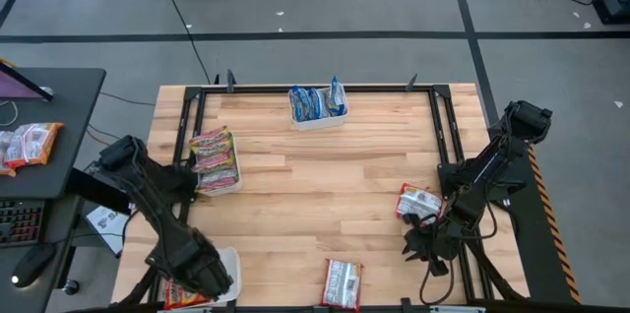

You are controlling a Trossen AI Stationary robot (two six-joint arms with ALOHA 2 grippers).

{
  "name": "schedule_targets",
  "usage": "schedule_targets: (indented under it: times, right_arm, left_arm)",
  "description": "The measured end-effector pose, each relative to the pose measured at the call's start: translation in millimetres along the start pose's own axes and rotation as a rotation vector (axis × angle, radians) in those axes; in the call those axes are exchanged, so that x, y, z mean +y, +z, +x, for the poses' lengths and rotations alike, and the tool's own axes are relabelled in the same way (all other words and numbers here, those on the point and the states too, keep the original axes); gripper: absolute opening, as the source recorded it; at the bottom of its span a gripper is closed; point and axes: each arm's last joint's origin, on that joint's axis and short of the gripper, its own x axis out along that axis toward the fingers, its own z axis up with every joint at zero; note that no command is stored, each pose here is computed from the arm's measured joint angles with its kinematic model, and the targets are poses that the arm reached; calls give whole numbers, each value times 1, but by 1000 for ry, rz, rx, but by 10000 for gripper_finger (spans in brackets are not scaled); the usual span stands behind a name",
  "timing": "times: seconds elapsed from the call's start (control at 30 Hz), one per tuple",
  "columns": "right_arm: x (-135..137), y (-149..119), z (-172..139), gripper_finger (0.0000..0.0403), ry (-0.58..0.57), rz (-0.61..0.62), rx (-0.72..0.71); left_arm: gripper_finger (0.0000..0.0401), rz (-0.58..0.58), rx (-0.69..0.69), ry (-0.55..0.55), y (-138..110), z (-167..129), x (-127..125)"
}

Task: Sort Maruchan noodles
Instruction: Put the red noodle pack into the bottom white bin

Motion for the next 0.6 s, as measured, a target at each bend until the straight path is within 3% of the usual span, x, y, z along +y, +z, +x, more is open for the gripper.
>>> schedule_targets:
  times: [0.1, 0.17, 0.23, 0.37, 0.47, 0.6]
  right_arm:
    - [1, 2, 0, 97, 17, 5, -16]
    - [2, 3, 0, 97, 15, -1, -33]
    - [2, 4, 0, 97, -1, -28, -57]
    - [5, 11, -1, 97, 3, -150, -147]
    - [12, 19, 0, 97, 32, -246, -250]
    - [14, 25, 15, 97, 32, -294, -304]
  left_arm:
    - [192, 29, -80, -120, -8, -17, -6]
    - [192, 42, -213, -249, -11, -30, -11]
    - [192, 66, -396, -392, -8, -42, -17]
    - [192, 241, -866, -617, 2, -64, -32]
    - [192, 374, -1188, -693, 8, -81, -46]
    - [192, 600, -1438, -737, 14, -102, -82]
